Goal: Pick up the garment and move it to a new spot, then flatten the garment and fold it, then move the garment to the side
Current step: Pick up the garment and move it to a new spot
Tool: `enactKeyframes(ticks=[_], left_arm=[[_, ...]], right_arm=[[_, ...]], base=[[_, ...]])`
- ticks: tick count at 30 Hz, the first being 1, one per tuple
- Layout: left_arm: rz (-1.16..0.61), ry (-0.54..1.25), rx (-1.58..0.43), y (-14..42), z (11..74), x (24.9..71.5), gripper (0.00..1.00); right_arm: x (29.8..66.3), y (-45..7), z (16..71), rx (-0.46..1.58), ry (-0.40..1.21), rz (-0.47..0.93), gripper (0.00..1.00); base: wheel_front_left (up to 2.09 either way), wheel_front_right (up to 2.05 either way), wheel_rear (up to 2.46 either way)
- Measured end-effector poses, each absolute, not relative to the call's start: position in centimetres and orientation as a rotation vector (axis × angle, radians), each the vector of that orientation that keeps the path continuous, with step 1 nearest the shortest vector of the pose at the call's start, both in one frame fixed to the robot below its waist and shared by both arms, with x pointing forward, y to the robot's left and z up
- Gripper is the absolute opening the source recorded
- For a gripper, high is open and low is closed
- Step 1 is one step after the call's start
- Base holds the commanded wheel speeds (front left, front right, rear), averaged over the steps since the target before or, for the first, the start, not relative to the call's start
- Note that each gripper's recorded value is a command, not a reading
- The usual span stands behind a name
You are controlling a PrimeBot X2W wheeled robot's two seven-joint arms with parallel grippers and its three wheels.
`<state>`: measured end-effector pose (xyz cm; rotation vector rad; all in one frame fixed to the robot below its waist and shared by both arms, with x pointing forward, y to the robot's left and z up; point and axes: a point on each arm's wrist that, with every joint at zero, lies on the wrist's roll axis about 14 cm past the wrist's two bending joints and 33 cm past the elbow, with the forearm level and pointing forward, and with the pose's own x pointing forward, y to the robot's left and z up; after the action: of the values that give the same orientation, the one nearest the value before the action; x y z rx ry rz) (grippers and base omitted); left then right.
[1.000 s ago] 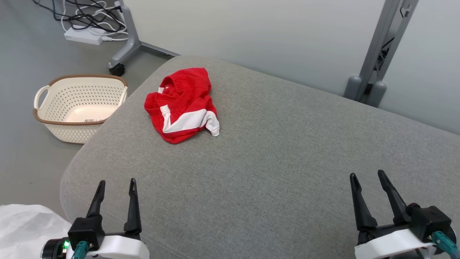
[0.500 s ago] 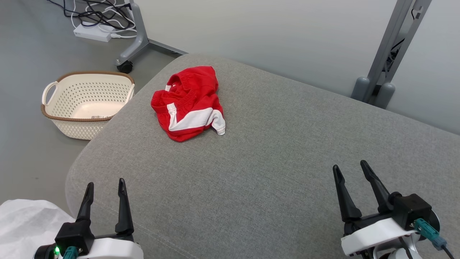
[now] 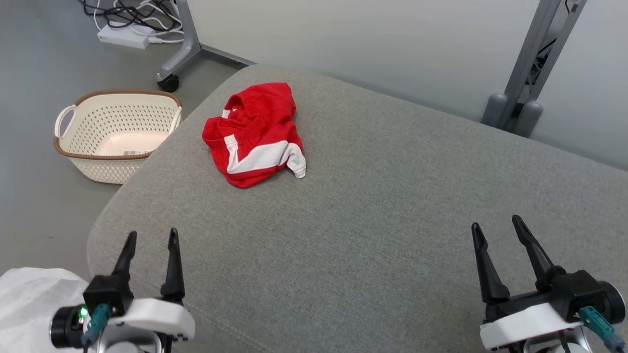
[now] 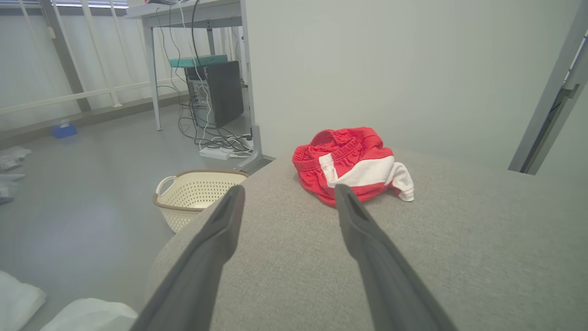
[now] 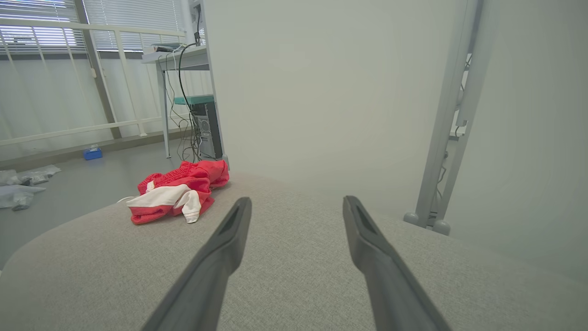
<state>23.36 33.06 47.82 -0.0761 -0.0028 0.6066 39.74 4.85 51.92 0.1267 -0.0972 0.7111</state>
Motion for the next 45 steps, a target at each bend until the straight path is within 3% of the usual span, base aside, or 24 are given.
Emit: enactKeyframes(ticks=[12, 20, 27, 43, 44, 45], left_arm=[[0.524, 0.099, -0.009, 39.4, 50.4, 36.4, 1.00], [0.354, 0.452, 0.020, 37.7, 46.6, 44.8, 1.00], [0.312, 0.792, 0.011, 36.3, 40.2, 46.0, 1.00], [0.359, 0.949, -0.042, 35.4, 35.3, 47.5, 1.00], [0.366, 0.947, -0.047, 35.5, 35.3, 47.4, 0.78], [0.369, 0.945, -0.047, 35.6, 35.3, 47.4, 0.42]], right_arm=[[43.5, 3.5, 50.4, 0.078, -0.126, 0.714, 1.00], [45.9, 0.7, 48.1, 0.062, -0.097, 0.658, 1.00], [46.8, -1.1, 46.3, 0.062, -0.063, 0.615, 1.00], [47.7, -4.0, 43.8, 0.047, -0.007, 0.548, 1.00], [47.7, -4.0, 43.8, 0.046, -0.007, 0.548, 1.00], [47.7, -4.0, 43.8, 0.045, -0.007, 0.549, 1.00]], base=[[0.00, 0.00, 0.00], [0.00, 0.00, 0.00], [0.00, 0.00, 0.00], [0.00, 0.00, 0.00], [0.00, 0.00, 0.00], [0.00, 0.00, 0.00]])
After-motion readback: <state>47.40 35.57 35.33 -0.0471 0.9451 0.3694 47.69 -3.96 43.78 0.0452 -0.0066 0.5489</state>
